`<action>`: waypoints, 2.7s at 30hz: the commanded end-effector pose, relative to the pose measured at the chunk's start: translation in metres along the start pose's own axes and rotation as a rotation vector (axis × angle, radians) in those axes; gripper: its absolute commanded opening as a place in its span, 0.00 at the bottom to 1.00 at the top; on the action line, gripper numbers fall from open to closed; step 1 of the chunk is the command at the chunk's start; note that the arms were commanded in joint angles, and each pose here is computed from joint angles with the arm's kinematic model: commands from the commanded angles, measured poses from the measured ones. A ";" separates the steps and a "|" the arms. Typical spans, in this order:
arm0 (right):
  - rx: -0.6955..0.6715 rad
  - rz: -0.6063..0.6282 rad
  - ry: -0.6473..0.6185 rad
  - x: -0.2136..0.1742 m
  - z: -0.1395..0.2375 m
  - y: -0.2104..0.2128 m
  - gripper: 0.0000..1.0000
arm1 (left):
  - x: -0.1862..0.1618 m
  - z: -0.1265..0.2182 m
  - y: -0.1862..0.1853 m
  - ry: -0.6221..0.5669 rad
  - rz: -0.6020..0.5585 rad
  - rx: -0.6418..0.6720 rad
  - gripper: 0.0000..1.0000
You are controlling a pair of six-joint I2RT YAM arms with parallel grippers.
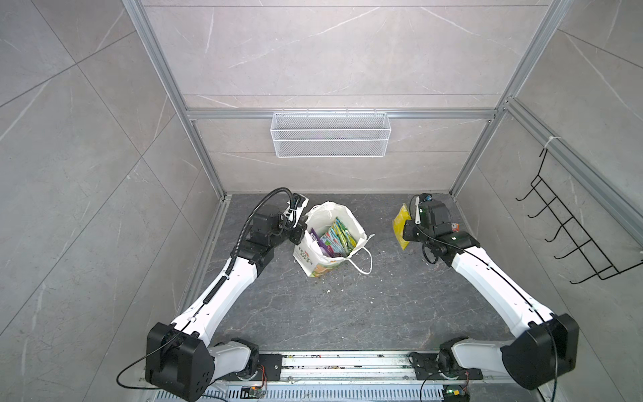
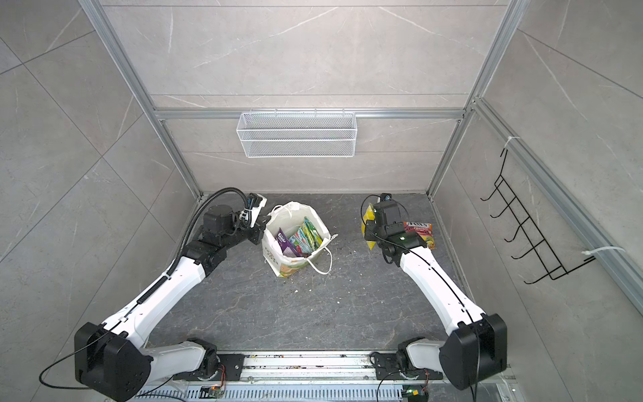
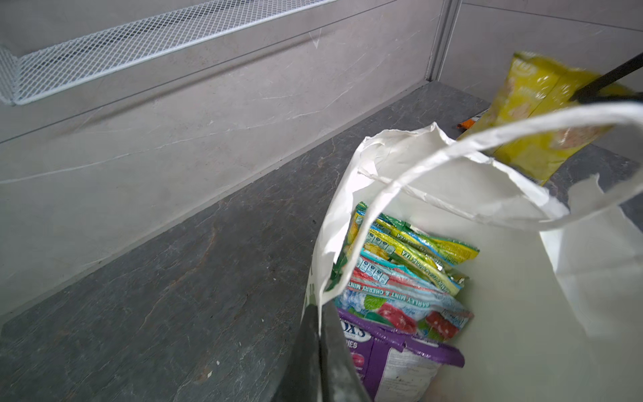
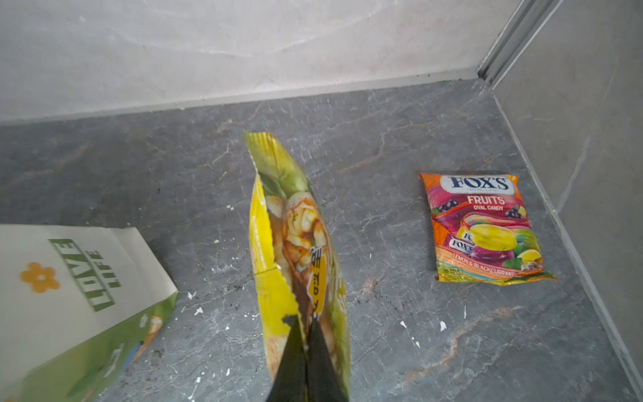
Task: Take the snacks out of the paper bag
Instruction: 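Carry the yellow packet beside the Fox's packet while the left gripper grasps the bag rim, then lower the yellow chip packet onto the table and open the right gripper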
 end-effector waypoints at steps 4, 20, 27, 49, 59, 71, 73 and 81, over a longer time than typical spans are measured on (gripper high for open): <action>-0.139 0.102 0.065 0.001 -0.027 -0.005 0.01 | 0.033 -0.003 -0.006 -0.131 -0.036 -0.132 0.01; -0.440 0.172 0.188 0.006 -0.099 -0.009 0.00 | 0.042 0.021 -0.011 -0.225 -0.015 -0.117 0.52; -0.592 0.230 0.214 0.009 -0.120 -0.013 0.01 | 0.038 0.040 -0.012 -0.266 0.070 -0.059 0.58; -0.698 0.399 0.326 -0.013 -0.169 -0.001 0.30 | 0.004 0.027 -0.011 -0.215 0.177 -0.010 0.59; -0.689 0.437 0.352 -0.025 -0.168 0.001 0.39 | -0.002 0.029 -0.012 -0.199 0.176 0.003 0.59; -0.469 0.308 0.350 -0.017 -0.148 0.010 0.51 | 0.010 0.040 -0.014 -0.229 0.175 -0.008 0.60; -0.432 0.295 0.334 -0.010 -0.139 0.011 0.54 | 0.017 0.042 -0.014 -0.223 0.168 -0.012 0.60; -0.191 0.165 0.270 0.004 -0.093 0.011 0.52 | 0.026 0.044 -0.011 -0.230 0.167 0.003 0.60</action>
Point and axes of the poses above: each gripper's point midway between its finger pads, its own z axis back along the fingers, its own y axis along the line the jaws close on, x = y × z, the point moved 9 cm from there along z, back along the fingers, and after that the axes turned 4 degrees about z, right-handed, at the moved point
